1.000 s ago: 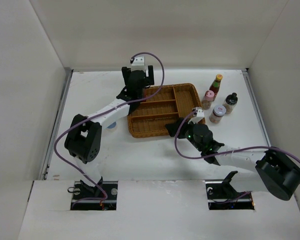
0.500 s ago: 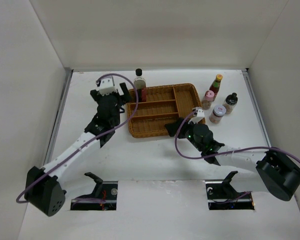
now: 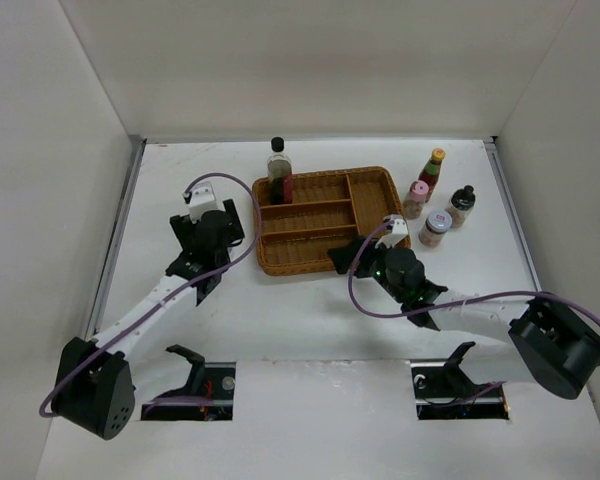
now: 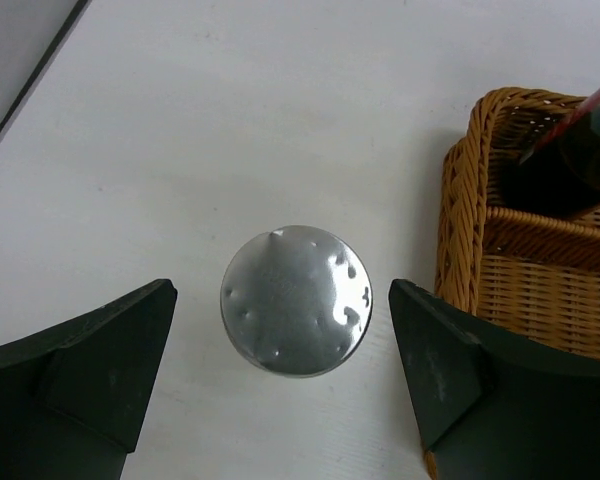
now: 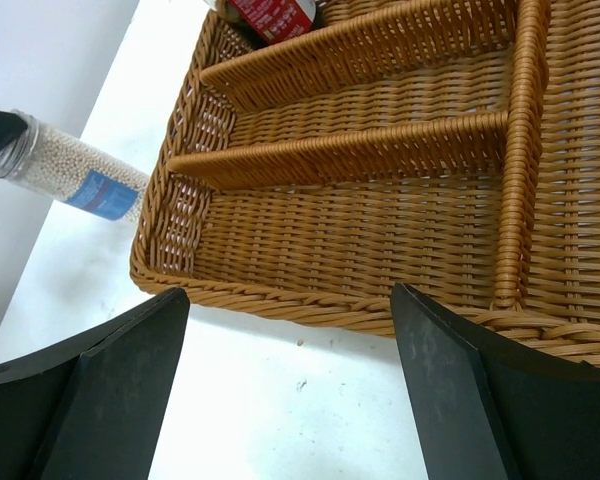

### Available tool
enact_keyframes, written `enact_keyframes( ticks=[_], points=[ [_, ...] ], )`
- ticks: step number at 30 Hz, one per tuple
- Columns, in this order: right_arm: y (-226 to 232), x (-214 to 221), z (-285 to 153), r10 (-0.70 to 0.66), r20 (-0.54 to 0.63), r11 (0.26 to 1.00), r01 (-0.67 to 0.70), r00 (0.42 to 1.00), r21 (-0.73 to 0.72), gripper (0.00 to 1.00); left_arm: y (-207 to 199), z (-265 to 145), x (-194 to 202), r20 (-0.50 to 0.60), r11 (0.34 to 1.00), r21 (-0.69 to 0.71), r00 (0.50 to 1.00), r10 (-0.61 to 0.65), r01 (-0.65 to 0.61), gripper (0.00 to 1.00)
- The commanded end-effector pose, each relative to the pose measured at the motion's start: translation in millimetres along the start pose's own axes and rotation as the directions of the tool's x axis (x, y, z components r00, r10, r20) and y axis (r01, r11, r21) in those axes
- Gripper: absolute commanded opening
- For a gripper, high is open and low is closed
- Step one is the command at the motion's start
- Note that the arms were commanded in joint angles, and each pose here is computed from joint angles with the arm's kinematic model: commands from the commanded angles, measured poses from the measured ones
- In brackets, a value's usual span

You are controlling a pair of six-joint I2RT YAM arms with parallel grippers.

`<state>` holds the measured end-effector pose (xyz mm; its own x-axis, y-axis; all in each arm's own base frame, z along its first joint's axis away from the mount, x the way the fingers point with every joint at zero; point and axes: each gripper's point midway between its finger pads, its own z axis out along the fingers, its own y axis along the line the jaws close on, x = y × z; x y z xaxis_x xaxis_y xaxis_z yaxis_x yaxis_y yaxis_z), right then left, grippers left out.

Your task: Organize the condiment bottles

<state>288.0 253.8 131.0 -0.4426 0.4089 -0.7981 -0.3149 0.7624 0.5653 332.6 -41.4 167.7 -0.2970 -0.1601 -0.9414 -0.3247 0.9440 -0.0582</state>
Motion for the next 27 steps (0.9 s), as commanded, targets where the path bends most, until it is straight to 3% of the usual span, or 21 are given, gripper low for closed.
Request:
enact_keyframes(
  ticks=[1, 3, 7, 9, 13, 17, 27],
  points=[
    [18, -22, 5, 0.003, 0.055, 0.999, -0.001, 0.998, -0.047, 0.89, -5, 14, 0, 0.018, 0.999, 0.009, 0.999, -0.044, 0.044, 0.87],
    [18, -23, 4, 0.008, 0.06, 0.999, -0.005, 0.998, -0.049, 0.89, -5, 22, 2, 0.011, 0.999, 0.006, 0.999, -0.047, 0.047, 0.8],
    [18, -22, 5, 0.004, 0.055, 0.999, -0.001, 0.998, -0.049, 0.89, -13, 23, -2, 0.017, 0.998, 0.024, 0.999, -0.052, 0.052, 0.46],
    [17, -22, 3, 0.009, 0.059, 0.999, -0.006, 0.998, -0.049, 0.89, -15, 15, -22, 0.059, 0.997, 0.035, 0.996, -0.069, 0.067, 0.37],
    [19, -21, 5, 0.007, 0.051, 0.999, -0.004, 0.999, -0.054, 0.89, -23, -17, -83, 0.192, 0.99, 0.083, 0.973, -0.125, 0.11, 0.34],
    [18, -17, 7, 0.013, 0.04, 0.998, -0.011, 0.999, -0.054, 0.89, -57, -39, -116, 0.233, 0.975, 0.188, 0.959, -0.16, 0.117, 0.33],
    [19, -21, 4, 0.006, 0.052, 0.998, -0.003, 0.999, -0.058, 0.89, -163, -38, -118, 0.226, 0.922, 0.383, 0.962, -0.153, 0.057, 0.33]
  ],
)
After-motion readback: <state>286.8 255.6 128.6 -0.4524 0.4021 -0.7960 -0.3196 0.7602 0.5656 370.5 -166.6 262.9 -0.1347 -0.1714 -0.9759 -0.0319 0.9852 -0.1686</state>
